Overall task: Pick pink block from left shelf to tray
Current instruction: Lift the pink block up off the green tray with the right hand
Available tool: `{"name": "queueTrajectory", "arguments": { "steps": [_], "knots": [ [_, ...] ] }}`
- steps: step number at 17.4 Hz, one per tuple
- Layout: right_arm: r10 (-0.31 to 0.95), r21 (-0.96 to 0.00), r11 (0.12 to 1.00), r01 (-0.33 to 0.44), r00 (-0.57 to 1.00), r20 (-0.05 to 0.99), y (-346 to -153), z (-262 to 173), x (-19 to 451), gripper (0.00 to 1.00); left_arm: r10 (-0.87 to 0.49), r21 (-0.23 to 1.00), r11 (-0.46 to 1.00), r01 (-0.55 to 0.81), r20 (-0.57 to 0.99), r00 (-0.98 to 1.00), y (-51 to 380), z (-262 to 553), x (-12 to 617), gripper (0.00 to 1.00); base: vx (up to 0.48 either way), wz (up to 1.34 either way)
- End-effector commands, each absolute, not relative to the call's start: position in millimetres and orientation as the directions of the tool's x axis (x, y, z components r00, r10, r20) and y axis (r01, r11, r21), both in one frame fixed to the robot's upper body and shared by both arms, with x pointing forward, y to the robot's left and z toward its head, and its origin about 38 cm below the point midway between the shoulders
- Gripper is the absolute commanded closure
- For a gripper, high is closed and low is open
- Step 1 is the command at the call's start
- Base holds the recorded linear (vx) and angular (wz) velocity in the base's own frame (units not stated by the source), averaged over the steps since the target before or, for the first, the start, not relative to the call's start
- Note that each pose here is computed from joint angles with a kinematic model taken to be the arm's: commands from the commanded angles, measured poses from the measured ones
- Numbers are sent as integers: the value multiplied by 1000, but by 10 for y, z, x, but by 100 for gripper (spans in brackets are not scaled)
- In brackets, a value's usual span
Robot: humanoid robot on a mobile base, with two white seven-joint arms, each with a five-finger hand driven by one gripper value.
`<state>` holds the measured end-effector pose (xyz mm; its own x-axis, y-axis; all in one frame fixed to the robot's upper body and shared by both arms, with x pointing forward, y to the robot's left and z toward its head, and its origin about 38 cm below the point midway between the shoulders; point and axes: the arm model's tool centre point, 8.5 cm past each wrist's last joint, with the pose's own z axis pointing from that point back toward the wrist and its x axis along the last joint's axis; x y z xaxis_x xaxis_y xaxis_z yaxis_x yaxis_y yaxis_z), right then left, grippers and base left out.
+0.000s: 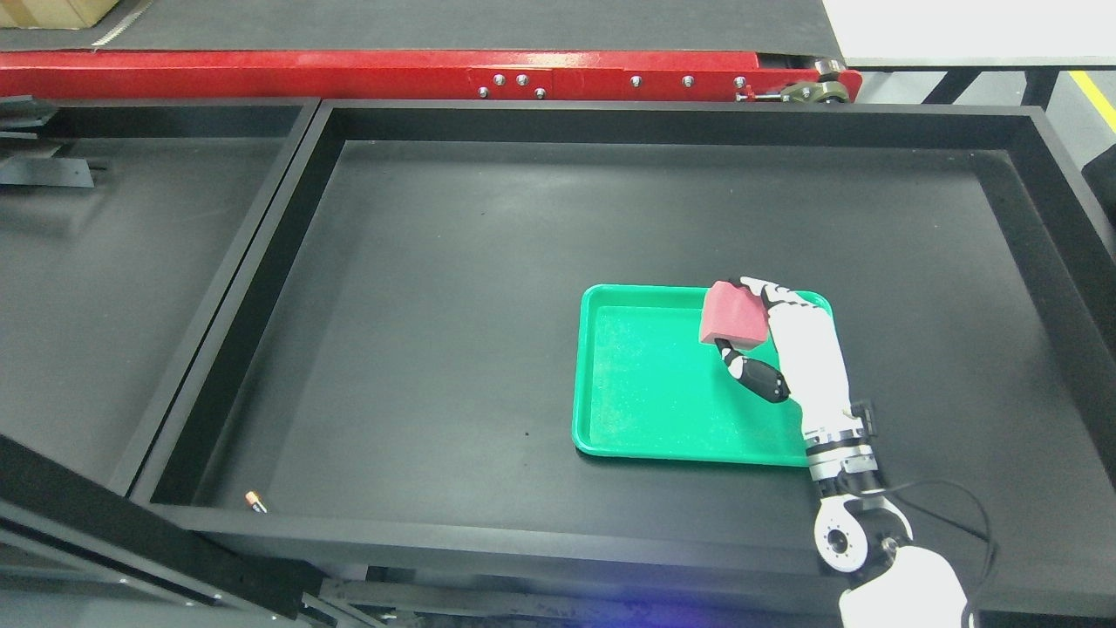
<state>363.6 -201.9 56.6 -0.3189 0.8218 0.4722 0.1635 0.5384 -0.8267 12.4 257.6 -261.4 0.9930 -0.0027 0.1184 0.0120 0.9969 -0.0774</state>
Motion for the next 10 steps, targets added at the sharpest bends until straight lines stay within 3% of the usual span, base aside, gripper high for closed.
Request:
{"name": "queueTrajectory", "arguments": {
  "steps": [1, 10],
  "knots": [
    [824, -700, 564, 438, -353, 443, -2239, 987, 3438, 94, -5, -62, 998, 12, 115, 993, 2681, -2609, 55, 0, -63, 95],
    [797, -656, 603, 454, -371, 477, -2256, 1022, 3202, 94, -5, -62, 998, 12, 115, 993, 2681, -2609, 55, 0, -117, 205]
  ]
}}
